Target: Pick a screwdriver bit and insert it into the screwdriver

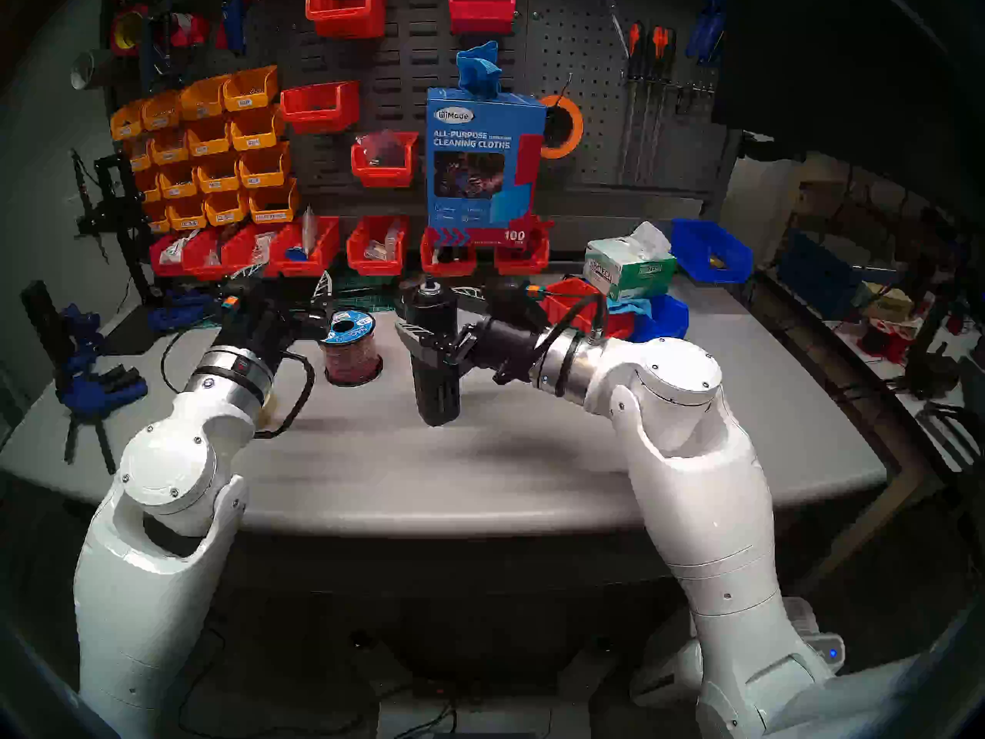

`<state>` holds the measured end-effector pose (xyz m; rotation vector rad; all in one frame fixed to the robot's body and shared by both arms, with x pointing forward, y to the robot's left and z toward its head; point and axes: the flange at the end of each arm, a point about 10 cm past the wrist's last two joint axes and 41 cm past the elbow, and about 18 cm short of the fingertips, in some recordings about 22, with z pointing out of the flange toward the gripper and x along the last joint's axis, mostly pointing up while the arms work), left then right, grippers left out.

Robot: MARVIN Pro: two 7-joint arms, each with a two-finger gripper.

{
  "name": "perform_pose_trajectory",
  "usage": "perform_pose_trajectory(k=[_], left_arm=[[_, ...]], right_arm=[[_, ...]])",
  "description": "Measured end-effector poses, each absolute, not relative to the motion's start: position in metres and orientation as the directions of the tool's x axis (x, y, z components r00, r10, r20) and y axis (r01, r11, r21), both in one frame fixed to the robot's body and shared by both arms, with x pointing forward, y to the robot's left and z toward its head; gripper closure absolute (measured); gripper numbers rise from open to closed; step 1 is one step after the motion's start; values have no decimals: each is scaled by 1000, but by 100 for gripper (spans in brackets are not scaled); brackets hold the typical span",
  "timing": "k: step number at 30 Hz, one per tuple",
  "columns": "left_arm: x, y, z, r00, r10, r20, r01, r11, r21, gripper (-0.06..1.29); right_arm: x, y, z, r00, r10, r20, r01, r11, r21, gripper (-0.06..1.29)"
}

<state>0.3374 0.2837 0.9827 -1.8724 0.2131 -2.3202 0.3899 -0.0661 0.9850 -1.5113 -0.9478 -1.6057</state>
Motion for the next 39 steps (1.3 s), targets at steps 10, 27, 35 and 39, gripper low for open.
perform_pose_trajectory(k=[10,27,35,39], left_arm=[[337,284,983,-208,-205,956,28,-979,-204,0],[337,284,983,-209,-204,956,28,-979,-203,0],[337,284,983,-208,-204,956,28,-979,-203,0],[337,284,983,-208,-205,956,28,-979,-203,0]], right_arm=[[392,-69,985,-37,-16,999,879,-476,25,9],[396,-72,984,-37,-23,999,894,-448,23,49],[401,-67,982,-42,-31,999,909,-416,25,63],[407,-60,981,-42,-37,998,918,-395,24,66]])
